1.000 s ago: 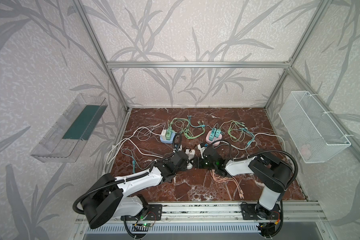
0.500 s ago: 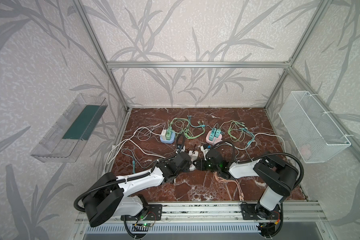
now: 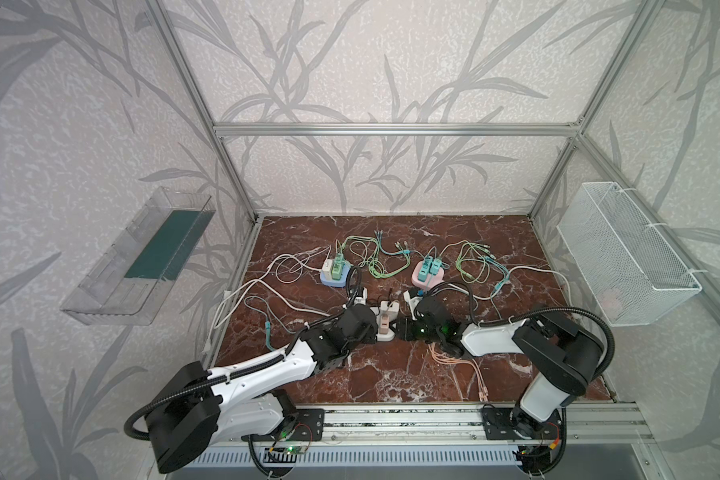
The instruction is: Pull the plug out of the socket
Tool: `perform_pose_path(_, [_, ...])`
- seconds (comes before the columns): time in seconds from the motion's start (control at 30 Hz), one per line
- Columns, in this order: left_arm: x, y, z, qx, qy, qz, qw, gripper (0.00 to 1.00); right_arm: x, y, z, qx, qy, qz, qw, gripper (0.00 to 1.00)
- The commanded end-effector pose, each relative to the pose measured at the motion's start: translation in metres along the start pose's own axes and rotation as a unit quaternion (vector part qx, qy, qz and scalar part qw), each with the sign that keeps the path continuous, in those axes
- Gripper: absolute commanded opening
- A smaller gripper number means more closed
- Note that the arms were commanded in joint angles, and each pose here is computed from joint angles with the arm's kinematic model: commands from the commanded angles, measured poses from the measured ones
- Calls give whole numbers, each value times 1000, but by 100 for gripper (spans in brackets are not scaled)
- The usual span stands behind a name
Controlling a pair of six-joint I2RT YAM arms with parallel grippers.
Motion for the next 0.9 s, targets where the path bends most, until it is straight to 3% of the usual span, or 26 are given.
perform_pose_path(0.0, [20,-8,8,-1,-9,-30,1000,20,-43,-4,20,32,8,68,997,39])
perform_pose_path(0.27, [33,-12,30,18,-44,-15,999,21,-32,-1,18,34,4,40,999,41])
perform_pose_path(0.87, [23,-3,77,78,-120,82,986,24,-31,-2,16,29,3,35,999,42])
Point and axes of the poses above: each gripper's point midway between its finger pads, its own y axis out along the fingers, its own x axis along the line the jaws close on, z = x × y, the point moved 1 cm from there along -y, back along the fingers, and after that the axes turned 11 degrees about y, right-handed, at the moved point
